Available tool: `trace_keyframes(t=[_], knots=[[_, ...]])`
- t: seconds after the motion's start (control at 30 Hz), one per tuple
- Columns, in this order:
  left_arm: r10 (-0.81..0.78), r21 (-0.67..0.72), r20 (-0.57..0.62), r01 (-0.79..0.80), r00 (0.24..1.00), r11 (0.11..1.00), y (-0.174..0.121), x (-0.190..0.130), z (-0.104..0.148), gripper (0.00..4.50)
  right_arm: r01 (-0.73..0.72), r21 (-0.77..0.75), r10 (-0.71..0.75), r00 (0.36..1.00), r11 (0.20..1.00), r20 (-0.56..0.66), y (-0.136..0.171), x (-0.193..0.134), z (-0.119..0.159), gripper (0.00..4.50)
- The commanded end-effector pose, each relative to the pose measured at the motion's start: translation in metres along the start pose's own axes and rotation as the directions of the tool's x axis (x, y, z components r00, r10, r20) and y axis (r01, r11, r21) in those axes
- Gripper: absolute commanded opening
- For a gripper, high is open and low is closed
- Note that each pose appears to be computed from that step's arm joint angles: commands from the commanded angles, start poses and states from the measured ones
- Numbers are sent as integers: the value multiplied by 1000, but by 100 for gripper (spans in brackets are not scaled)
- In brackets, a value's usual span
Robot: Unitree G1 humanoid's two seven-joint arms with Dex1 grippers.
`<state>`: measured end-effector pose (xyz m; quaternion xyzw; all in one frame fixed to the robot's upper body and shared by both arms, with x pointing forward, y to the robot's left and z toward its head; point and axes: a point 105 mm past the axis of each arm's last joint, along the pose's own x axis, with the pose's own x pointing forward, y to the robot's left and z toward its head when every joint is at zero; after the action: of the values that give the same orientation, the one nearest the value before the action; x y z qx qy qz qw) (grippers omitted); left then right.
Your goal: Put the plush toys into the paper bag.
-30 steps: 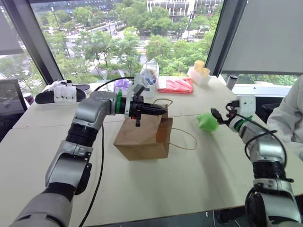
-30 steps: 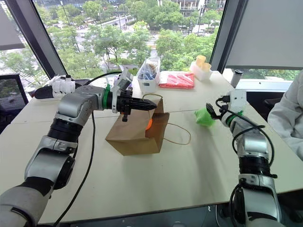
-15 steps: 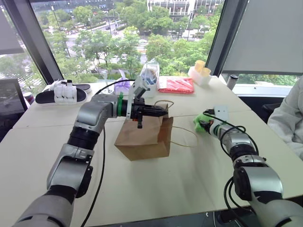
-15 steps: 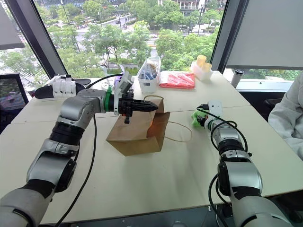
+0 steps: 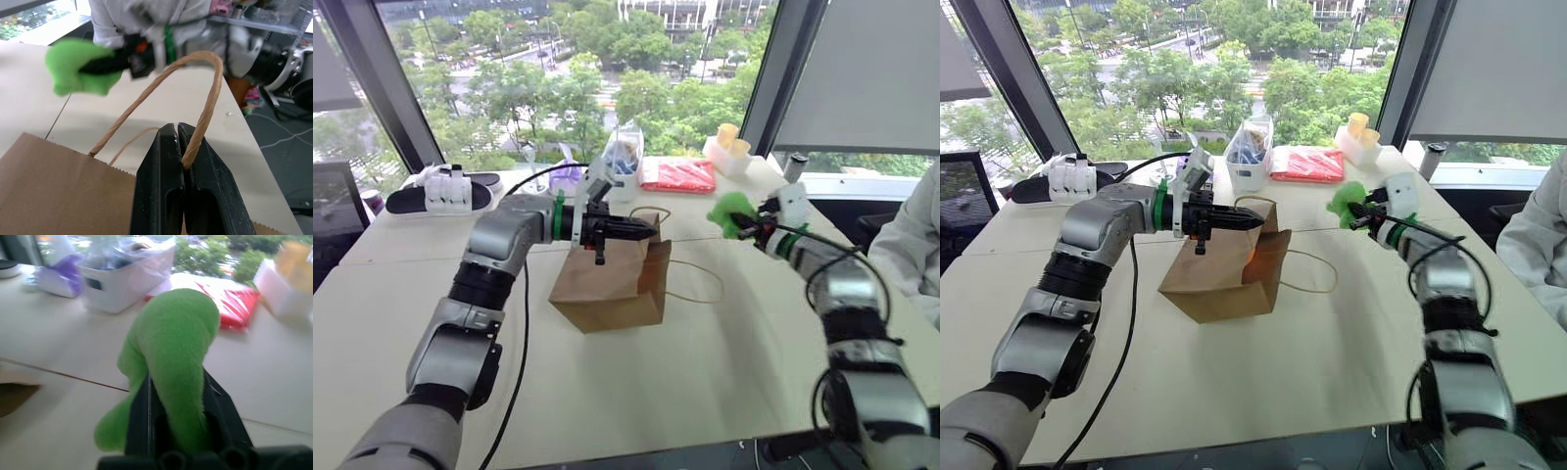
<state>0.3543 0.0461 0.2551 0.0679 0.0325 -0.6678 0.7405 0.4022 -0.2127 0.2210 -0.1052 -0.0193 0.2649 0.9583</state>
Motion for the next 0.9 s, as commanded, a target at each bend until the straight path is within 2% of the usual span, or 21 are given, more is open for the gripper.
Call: trace_keyframes(t=[0.03, 0.13, 0.27, 0.5, 0.63, 0.73, 0.9], knots=[[-14, 51, 44, 12, 999, 999, -3, -4, 20, 0, -204, -59, 204, 979, 977, -4, 39, -14, 19, 5], [-27, 53, 46, 24, 999, 998, -5, -1, 20, 0, -336, -35, 334, 941, 941, -46, 65, -23, 14, 5], [-47, 55, 45, 44, 998, 997, -7, 1, 21, 0, -396, -9, 396, 917, 918, -51, 84, -17, 11, 5], [-65, 57, 45, 62, 997, 996, -8, 5, 23, 0, -530, 18, 530, 844, 848, -78, 131, 25, -5, 5], [-64, 58, 44, 62, 997, 996, -8, 5, 23, 0, -571, 12, 571, 818, 821, -70, 146, 46, -9, 5], [-60, 58, 42, 58, 997, 997, -8, 3, 22, 0, -580, -2, 578, 813, 815, -72, 149, 52, -9, 122], [-49, 58, 43, 46, 998, 997, -7, -1, 22, 0, -583, -22, 581, 811, 812, -67, 149, 53, -9, 393]])
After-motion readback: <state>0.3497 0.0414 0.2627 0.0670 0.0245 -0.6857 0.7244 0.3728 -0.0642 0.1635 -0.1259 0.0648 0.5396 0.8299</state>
